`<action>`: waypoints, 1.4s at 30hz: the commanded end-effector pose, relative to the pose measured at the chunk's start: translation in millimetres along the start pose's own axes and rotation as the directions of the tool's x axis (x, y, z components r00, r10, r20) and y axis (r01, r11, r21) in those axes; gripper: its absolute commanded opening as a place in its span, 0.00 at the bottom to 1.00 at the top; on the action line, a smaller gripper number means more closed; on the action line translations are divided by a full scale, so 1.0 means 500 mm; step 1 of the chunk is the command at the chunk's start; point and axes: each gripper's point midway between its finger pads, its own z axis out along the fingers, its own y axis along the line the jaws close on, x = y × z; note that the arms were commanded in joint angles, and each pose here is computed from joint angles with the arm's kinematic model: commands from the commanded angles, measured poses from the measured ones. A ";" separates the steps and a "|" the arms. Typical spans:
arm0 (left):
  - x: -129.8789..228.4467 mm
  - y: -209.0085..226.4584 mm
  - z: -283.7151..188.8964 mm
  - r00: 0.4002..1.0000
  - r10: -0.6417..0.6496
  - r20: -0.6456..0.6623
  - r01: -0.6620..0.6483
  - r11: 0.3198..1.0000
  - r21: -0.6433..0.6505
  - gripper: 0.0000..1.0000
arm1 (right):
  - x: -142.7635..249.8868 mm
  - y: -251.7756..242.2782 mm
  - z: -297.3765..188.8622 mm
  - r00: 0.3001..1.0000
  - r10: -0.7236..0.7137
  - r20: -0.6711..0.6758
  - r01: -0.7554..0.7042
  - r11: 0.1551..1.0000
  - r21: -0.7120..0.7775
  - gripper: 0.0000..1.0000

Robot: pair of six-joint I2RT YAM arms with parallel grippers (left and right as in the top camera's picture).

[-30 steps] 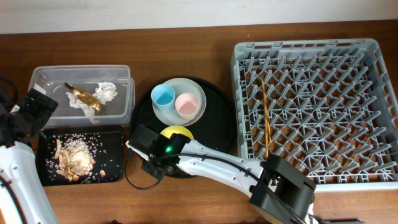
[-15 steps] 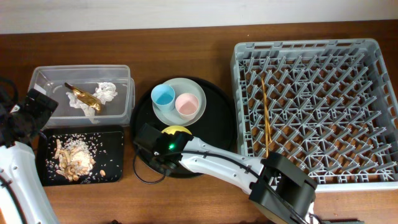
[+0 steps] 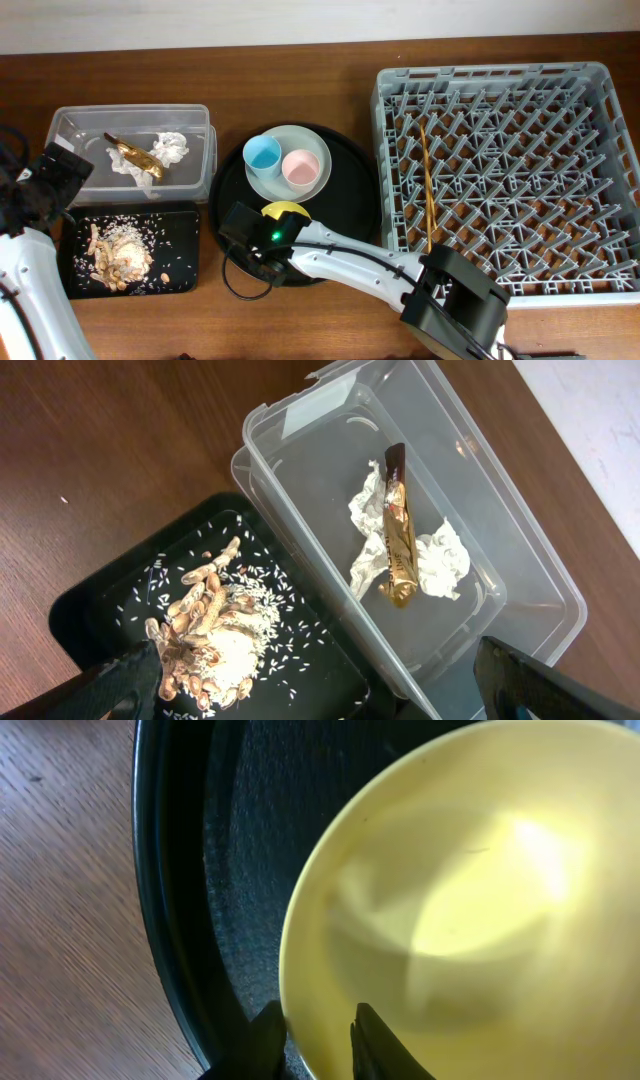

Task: Sort waste into correct bins and load items into the dishwasher rack
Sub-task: 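Lift yellow bowl with right gripper and carry it into the rack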

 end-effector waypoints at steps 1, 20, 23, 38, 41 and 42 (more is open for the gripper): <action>-0.009 -0.001 -0.008 1.000 -0.002 0.014 0.002 1.000 0.004 0.99 | 0.006 -0.004 -0.007 1.000 0.010 -0.003 -0.010 1.000 0.003 0.25; -0.009 -0.001 -0.008 1.000 -0.002 0.014 0.002 1.000 0.004 0.99 | -0.061 0.058 -0.364 0.985 0.029 0.172 0.017 0.966 -0.257 0.04; -0.009 -0.001 -0.008 1.000 -0.002 0.014 0.002 1.000 0.004 0.99 | -0.058 -0.072 -0.506 0.931 0.158 0.328 -0.091 0.973 -0.211 0.04; -0.009 -0.001 -0.008 1.000 -0.002 0.014 0.002 1.000 0.004 0.99 | 0.045 -0.730 -0.483 0.463 0.668 0.582 0.103 0.611 -0.785 0.04; -0.009 -0.001 -0.008 1.000 -0.002 0.014 0.002 1.000 0.004 0.99 | 0.062 -0.770 -0.349 0.471 0.744 0.474 0.039 0.519 -0.854 0.04; -0.009 -0.001 -0.008 1.000 -0.002 0.014 0.002 1.000 0.004 0.99 | 0.064 -0.771 -0.327 0.474 0.756 0.451 0.027 0.499 -0.866 0.04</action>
